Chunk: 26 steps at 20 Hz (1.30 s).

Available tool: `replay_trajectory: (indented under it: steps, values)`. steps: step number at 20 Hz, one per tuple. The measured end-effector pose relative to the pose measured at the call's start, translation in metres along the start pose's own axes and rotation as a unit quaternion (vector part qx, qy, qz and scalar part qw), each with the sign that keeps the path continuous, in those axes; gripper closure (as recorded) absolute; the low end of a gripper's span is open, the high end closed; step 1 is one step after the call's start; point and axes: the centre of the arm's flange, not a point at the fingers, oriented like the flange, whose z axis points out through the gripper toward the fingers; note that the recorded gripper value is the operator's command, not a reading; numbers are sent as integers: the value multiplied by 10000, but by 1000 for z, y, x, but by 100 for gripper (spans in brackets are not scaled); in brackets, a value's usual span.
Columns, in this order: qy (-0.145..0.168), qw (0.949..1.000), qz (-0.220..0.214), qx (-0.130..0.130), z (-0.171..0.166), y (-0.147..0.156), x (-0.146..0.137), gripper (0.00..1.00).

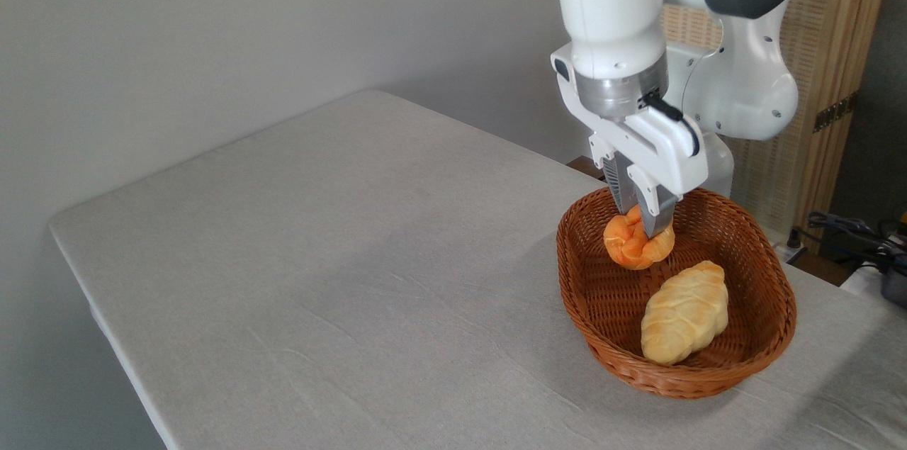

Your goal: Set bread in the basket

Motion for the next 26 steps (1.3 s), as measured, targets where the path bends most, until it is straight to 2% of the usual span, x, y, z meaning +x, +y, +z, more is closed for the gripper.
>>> replay_trajectory:
  steps: [10,17,19,21,24,26]
  values:
    - [-137,9997,174,-144,10,-2,15,0]
    - [-133,9997,190,-94,3,-3,16,0]
    - [-106,9996,206,142,-21,-4,19,0]
    - [-96,9980,290,559,-62,-3,33,0]
    - [-115,9923,442,1147,-131,-6,78,0]
    - [-2,9917,171,1275,-159,-19,104,0]
